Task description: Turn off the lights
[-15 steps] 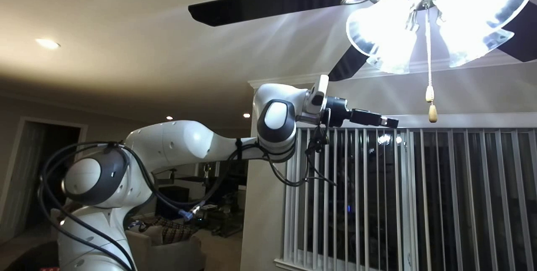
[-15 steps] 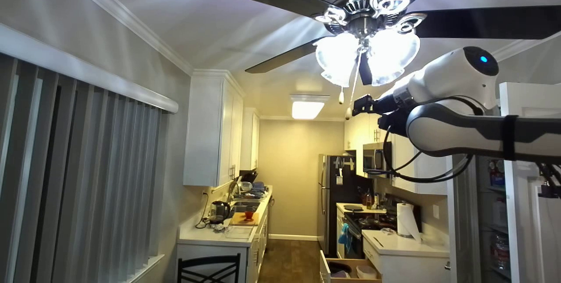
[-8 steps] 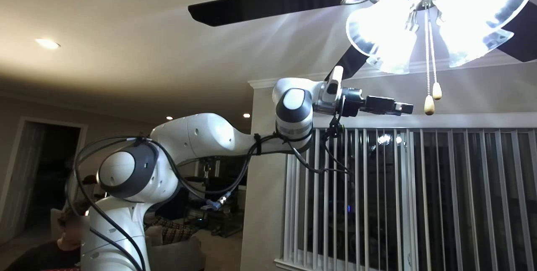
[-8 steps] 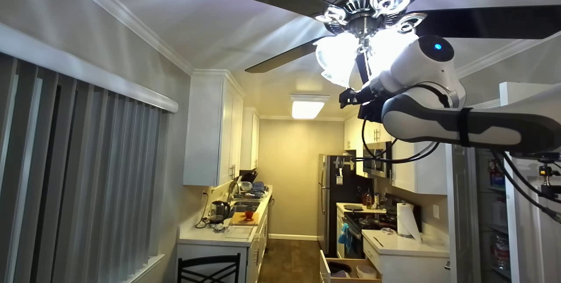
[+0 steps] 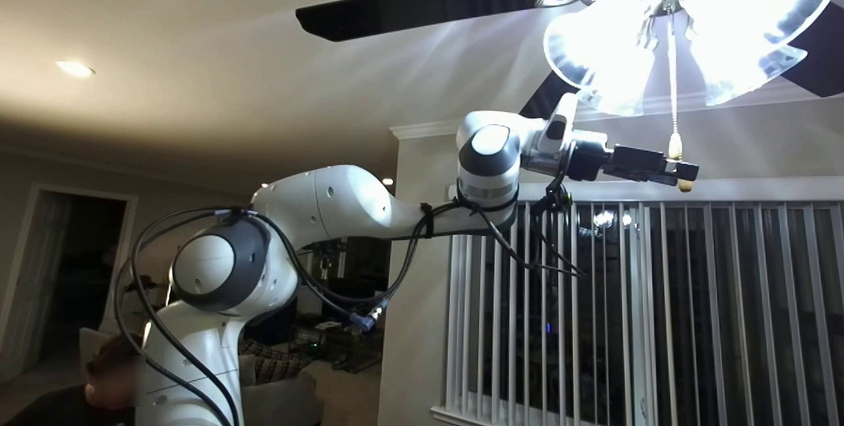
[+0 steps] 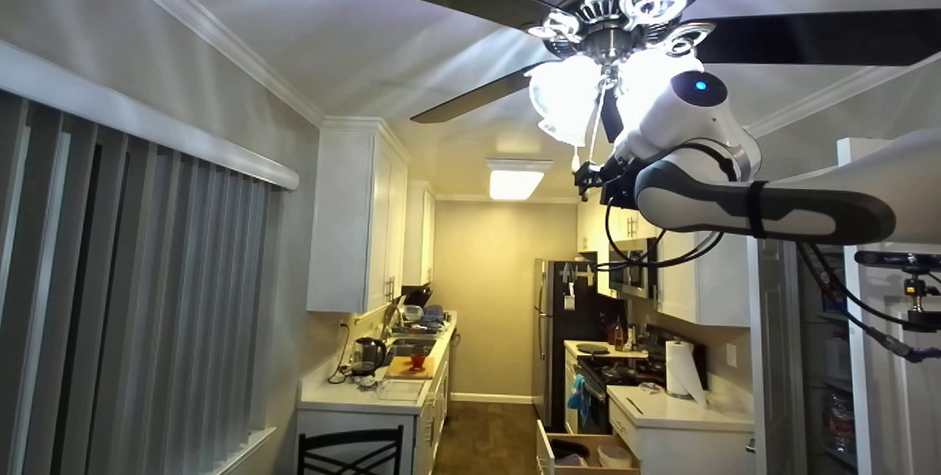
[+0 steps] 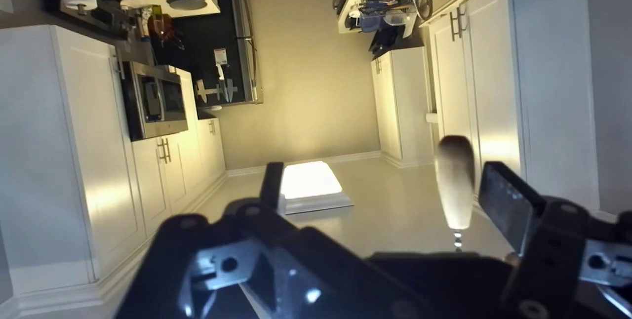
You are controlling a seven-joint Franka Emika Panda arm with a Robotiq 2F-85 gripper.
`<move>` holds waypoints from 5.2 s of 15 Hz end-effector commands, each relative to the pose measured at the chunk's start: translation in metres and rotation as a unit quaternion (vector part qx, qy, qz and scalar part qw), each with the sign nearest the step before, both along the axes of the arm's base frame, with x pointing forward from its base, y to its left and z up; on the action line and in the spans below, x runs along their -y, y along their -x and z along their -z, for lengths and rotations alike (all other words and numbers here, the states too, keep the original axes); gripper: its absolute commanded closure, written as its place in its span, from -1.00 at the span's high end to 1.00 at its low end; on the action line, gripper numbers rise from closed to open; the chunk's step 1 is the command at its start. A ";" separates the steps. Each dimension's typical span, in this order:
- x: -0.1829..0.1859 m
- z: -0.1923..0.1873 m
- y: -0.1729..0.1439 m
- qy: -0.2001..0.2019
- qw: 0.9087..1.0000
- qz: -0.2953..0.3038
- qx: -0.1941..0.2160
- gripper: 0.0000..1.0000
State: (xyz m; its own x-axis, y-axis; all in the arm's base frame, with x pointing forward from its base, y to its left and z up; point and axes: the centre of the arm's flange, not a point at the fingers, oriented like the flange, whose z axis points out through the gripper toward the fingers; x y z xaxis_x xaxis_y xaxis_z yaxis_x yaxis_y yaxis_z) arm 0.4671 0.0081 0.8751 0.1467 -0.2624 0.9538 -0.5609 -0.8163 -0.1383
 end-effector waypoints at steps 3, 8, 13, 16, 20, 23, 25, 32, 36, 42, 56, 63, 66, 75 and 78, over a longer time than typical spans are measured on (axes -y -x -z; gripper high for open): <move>0.019 -0.007 -0.027 -0.009 1.000 -0.011 -0.006 1.00; 0.031 -0.007 -0.025 -0.014 1.000 -0.016 -0.007 1.00; 0.034 -0.010 -0.016 -0.027 0.999 -0.030 -0.009 1.00; 0.031 -0.012 -0.010 -0.027 0.999 -0.032 -0.003 1.00; 0.034 -0.017 0.004 -0.029 0.999 -0.029 0.006 0.39; 0.037 -0.020 0.013 -0.031 0.999 -0.029 0.010 0.86; 0.038 -0.021 0.016 -0.029 0.999 -0.032 0.011 0.12; 0.042 -0.018 0.022 -0.031 0.999 -0.026 0.009 -0.68; 0.043 -0.017 0.024 -0.031 0.999 -0.025 0.005 -0.21; 0.041 -0.015 0.023 -0.028 0.999 -0.028 0.001 -0.68; 0.037 0.009 0.020 -0.032 0.999 -0.034 -0.023 -0.93; 0.039 0.016 0.016 -0.033 0.998 -0.036 -0.028 -0.92; 0.038 0.017 0.017 -0.034 0.998 -0.033 -0.028 -0.21; 0.038 0.058 0.006 -0.028 0.992 -0.023 -0.123 0.94; 0.036 0.077 0.006 -0.021 0.982 -0.008 -0.188 1.00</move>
State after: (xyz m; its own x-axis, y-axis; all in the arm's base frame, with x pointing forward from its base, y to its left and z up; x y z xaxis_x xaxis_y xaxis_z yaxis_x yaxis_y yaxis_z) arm 0.4723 -0.0300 0.8110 0.3948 -0.3117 0.8643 -0.5677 -0.8224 -0.0372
